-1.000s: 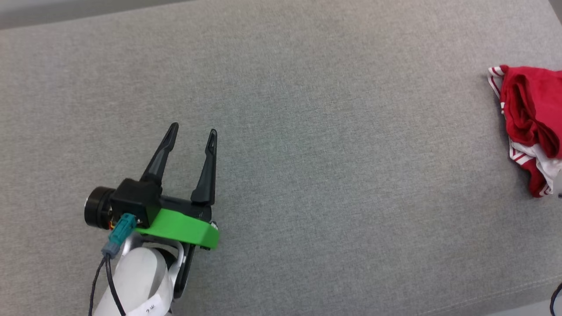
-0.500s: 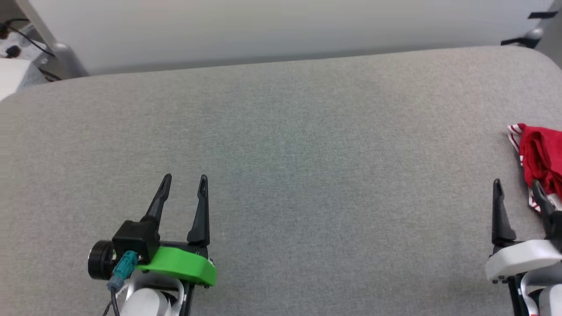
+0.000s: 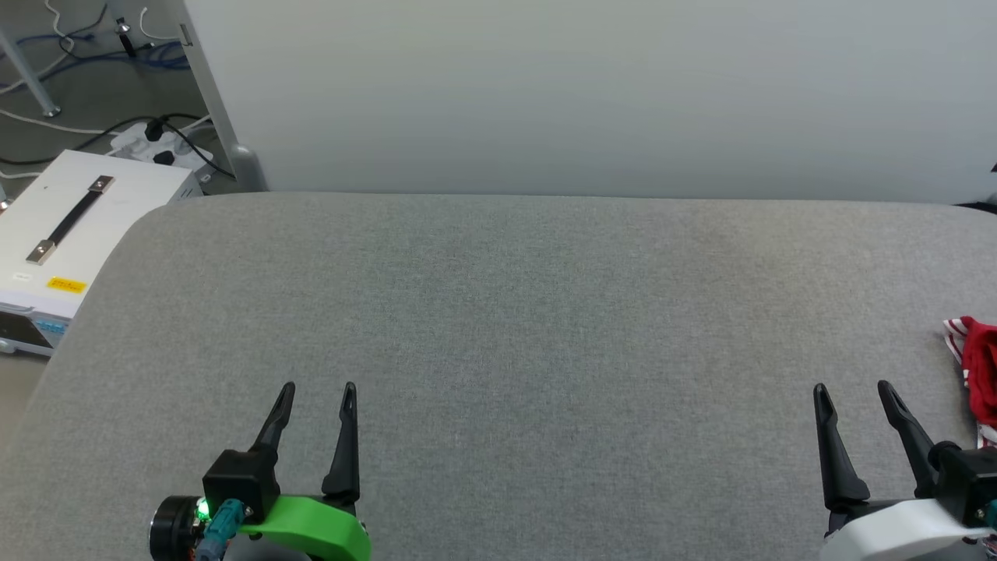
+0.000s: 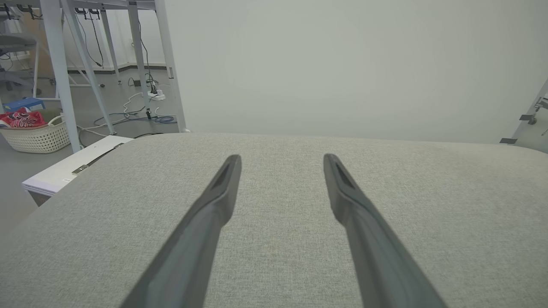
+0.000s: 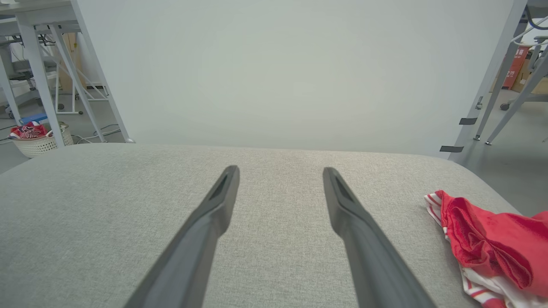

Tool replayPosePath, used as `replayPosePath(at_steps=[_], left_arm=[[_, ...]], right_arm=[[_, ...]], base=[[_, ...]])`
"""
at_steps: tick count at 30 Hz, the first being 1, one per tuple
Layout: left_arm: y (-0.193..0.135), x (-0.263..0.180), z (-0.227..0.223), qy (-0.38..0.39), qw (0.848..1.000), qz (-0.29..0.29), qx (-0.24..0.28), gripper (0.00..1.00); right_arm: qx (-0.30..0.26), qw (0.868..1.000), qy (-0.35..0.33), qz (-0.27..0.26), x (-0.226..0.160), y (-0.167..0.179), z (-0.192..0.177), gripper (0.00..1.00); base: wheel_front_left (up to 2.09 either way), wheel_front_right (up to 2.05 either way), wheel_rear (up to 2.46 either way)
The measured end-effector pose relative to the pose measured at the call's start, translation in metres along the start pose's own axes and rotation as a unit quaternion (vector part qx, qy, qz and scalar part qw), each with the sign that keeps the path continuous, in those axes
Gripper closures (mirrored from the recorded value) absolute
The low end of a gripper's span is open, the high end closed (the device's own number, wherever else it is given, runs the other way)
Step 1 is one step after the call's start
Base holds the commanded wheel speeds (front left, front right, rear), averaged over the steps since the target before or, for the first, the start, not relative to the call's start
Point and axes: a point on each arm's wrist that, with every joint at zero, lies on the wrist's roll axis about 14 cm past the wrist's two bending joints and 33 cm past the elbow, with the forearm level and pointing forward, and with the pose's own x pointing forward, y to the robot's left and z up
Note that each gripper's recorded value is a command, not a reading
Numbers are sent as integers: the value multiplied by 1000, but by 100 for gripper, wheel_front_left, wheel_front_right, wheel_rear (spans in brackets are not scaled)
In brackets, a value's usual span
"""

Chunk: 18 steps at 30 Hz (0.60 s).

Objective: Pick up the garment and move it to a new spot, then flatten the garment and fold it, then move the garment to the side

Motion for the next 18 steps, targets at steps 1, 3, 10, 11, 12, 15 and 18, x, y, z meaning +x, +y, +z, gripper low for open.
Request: replayPosePath(at_steps=[1, 3, 10, 11, 12, 15, 18], left_arm=[[0, -2, 1, -1, 1000, 0, 2, 0], [1, -6, 1, -1, 1000, 0, 3, 0], [-3, -9, 2, -2, 1000, -9, 4, 0], [-3, -9, 1, -2, 1000, -9, 4, 0], [-3, -9, 0, 0, 1000, -10, 4, 0], [-3, -9, -2, 4, 1000, -11, 4, 0], [-3, -10, -4, 7, 1000, -11, 4, 0]], right_arm=[[0, 1000, 1, 1, -2, 1, 1, 0], [2, 1000, 3, 1, -8, 2, 2, 0], [7, 1000, 8, -3, -19, 3, 3, 0], [7, 1000, 8, -3, -20, 3, 3, 0], [7, 1000, 7, -3, -20, 3, 3, 0], [7, 1000, 9, -2, -19, 3, 3, 0], [8, 1000, 9, -2, -19, 4, 3, 0]], base=[[0, 0, 0], [0, 0, 0], [0, 0, 0], [0, 0, 0], [0, 0, 0], [0, 0, 0], [0, 0, 0]])
